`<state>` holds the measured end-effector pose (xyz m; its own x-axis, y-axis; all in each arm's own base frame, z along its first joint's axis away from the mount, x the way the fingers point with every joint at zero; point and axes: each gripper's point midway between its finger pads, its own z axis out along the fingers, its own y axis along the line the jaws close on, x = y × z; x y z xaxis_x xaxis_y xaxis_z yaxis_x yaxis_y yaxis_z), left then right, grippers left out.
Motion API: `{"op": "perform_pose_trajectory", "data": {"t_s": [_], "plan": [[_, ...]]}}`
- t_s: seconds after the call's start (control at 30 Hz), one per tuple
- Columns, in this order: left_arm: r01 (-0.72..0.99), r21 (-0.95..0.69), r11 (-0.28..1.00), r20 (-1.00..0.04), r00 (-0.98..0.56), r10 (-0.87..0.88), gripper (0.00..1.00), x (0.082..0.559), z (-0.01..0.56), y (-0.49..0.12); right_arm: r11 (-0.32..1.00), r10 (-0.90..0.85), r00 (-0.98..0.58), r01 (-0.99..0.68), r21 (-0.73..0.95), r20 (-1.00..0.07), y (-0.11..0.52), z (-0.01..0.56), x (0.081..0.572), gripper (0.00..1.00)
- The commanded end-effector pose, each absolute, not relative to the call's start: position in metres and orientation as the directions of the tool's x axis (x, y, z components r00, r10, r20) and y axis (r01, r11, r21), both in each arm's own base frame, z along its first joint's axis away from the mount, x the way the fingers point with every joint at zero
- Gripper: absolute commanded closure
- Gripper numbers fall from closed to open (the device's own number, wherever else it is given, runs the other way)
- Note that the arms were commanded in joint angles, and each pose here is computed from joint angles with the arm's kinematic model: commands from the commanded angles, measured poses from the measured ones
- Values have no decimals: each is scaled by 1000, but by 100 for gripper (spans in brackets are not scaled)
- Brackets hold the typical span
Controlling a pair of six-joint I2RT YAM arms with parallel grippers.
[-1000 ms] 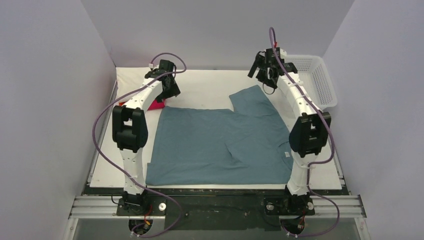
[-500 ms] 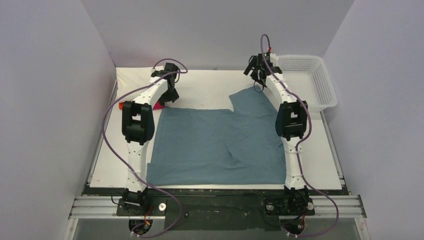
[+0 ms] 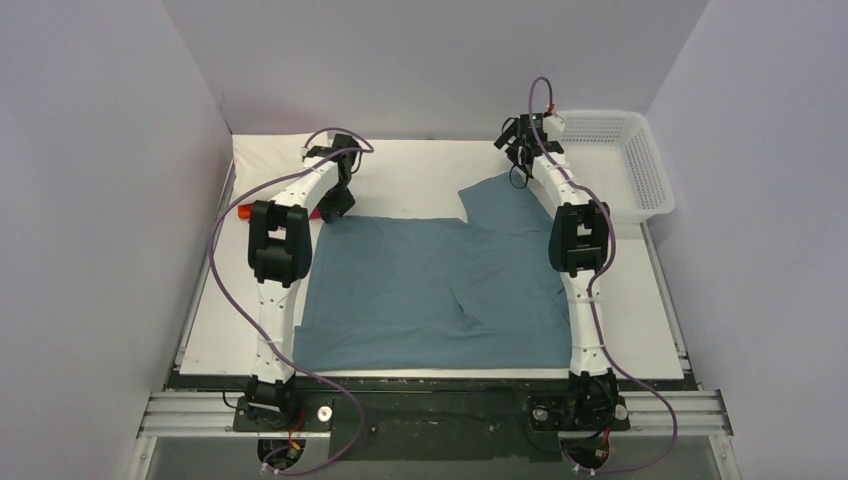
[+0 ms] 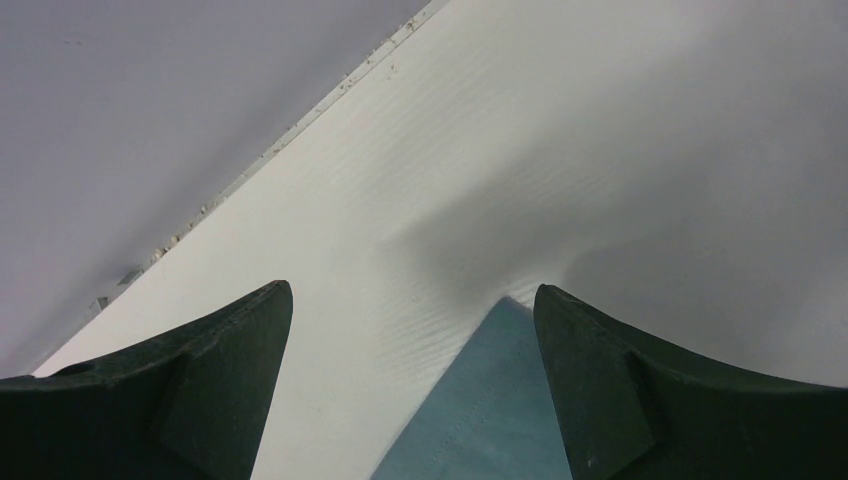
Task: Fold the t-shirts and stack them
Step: Grab the side of the flattened tshirt furthest away from the robot with both arms
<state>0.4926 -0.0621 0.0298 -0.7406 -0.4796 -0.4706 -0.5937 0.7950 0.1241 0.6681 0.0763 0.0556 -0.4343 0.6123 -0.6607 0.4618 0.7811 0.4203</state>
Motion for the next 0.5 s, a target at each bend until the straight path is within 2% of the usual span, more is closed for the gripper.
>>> {"op": "perform_pose_trajectory", "data": {"t_s": [0.0,0.13,0.37,0.47], "plan": [[-635,118,763,-514,-697,-501,45,501,42,-55,744,655,-361,464,482,-664,76,66,686,15],[-653,110,749,-516,-682,-519,45,503,42,-52,743,663,-409,466,481,-628,84,57,677,17],[-655,88,751,-505,-679,-533,45,507,38,-56,824,549,-543,478,303,-636,74,50,636,21],[-657,99,748,-496,-684,-535,51,505,34,-55,854,506,-590,447,266,-629,78,54,624,24]]}}
